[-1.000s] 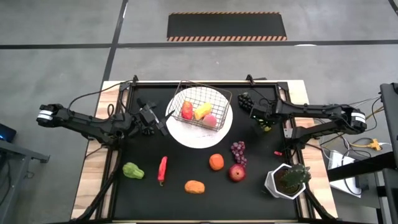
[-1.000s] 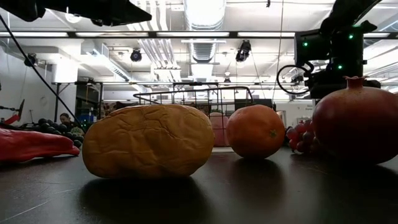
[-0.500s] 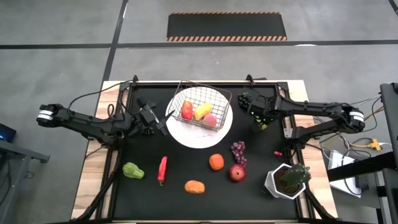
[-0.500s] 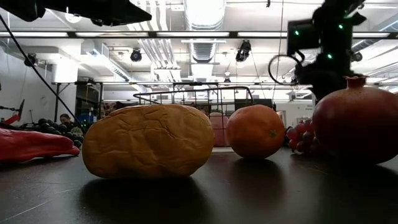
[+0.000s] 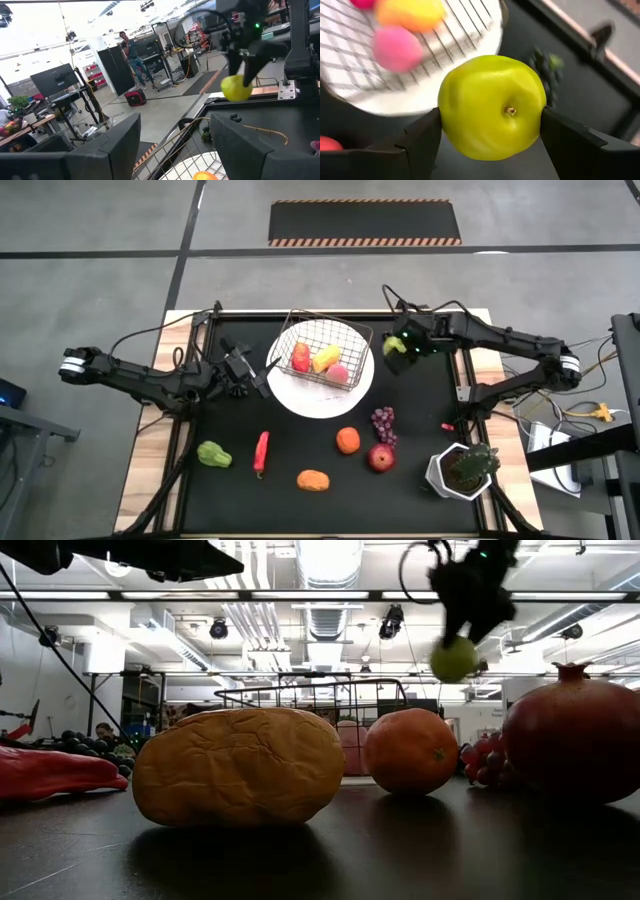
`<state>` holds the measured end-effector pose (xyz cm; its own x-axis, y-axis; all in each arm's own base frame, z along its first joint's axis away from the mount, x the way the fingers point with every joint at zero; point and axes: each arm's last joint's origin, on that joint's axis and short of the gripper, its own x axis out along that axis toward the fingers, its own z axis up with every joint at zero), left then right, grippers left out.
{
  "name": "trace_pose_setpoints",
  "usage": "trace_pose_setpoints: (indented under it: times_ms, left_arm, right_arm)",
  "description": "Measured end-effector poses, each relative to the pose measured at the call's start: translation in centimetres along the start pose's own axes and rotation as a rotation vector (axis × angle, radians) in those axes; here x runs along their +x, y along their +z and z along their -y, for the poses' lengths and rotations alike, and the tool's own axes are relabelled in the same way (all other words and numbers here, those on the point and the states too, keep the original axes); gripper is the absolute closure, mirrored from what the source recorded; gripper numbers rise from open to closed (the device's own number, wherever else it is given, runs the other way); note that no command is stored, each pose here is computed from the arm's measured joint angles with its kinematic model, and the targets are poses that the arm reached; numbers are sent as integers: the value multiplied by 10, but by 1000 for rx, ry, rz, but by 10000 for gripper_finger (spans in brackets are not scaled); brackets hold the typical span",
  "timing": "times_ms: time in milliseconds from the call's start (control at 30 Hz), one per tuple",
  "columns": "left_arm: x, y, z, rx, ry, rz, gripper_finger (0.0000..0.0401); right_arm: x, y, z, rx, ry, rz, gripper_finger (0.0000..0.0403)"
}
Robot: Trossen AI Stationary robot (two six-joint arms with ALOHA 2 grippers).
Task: Build produce basket
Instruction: Put the green apple into the silver basket
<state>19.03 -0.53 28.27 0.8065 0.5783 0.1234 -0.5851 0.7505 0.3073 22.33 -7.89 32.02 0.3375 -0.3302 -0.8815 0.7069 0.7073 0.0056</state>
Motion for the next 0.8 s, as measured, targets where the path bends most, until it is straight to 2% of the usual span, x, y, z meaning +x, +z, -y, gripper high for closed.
trace_pose_setpoints:
  times_ms: [233, 467, 800]
  left_arm:
    - [0, 0, 0, 0, 0, 0, 180]
    - [0, 0, 0, 0, 0, 0, 180]
    - [0, 0, 0, 2, 0, -1, 180]
  right_arm:
    - [4, 43, -31, -148, 35, 50, 110]
    - [38, 82, -60, -261, 29, 39, 110]
    - [109, 97, -82, -239, -42, -91, 110]
